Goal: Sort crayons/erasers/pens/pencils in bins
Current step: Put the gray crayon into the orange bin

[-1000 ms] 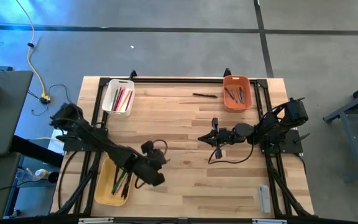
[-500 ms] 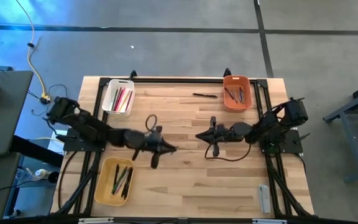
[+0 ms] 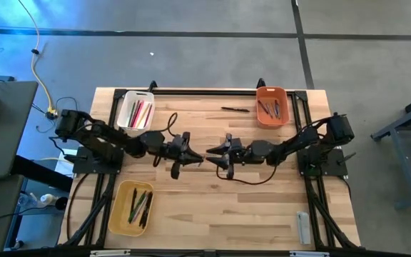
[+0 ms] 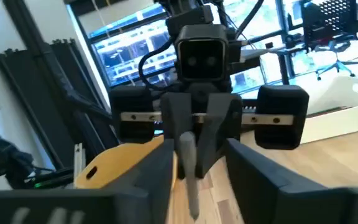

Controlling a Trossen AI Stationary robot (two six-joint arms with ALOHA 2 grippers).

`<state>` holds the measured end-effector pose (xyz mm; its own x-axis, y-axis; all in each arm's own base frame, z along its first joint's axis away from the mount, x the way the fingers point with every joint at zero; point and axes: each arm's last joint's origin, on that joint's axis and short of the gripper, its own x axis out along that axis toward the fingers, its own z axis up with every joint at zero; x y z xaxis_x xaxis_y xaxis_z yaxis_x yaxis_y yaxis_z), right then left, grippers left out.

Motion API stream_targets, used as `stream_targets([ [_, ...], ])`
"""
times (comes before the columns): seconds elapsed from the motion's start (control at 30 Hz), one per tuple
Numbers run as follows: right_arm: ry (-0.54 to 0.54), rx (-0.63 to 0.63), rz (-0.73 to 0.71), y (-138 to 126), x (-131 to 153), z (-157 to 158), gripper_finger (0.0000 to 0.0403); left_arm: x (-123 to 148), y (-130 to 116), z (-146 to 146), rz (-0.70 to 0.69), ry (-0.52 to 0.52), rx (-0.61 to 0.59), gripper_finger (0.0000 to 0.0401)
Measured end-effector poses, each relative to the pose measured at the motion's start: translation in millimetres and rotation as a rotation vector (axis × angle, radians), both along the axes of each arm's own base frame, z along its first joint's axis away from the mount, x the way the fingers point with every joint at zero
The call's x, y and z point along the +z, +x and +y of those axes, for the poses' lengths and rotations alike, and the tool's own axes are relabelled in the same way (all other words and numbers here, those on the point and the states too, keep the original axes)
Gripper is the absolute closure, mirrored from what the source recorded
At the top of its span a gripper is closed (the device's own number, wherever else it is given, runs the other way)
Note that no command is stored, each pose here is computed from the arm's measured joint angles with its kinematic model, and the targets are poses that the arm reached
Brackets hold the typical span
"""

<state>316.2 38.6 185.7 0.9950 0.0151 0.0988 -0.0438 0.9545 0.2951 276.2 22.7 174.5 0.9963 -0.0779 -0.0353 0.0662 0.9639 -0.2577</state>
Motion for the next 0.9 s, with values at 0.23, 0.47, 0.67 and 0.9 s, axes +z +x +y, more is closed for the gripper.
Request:
stream_targets([
  [0.23, 0.001, -0.002, -0.004, 11, 10, 1, 0.0210, 2, 0, 5, -0.017, 0.005, -0.008, 0.0398],
  [0.47, 0.007, -0.002, -0.002, 12, 11, 2, 0.0230, 5, 0, 4, -0.053, 0.010, -0.010, 0.0398],
  [0.67, 0.018, -0.001, -0.005, 12, 12, 1, 0.0266, 9, 3, 5, -0.068, 0.012, -0.008, 0.0398],
  [0.9, -0.016, 0.000, -0.026, 16, 18, 2, 0.0303, 16, 7, 5, -0.087, 0.010, -0.008, 0.0398],
])
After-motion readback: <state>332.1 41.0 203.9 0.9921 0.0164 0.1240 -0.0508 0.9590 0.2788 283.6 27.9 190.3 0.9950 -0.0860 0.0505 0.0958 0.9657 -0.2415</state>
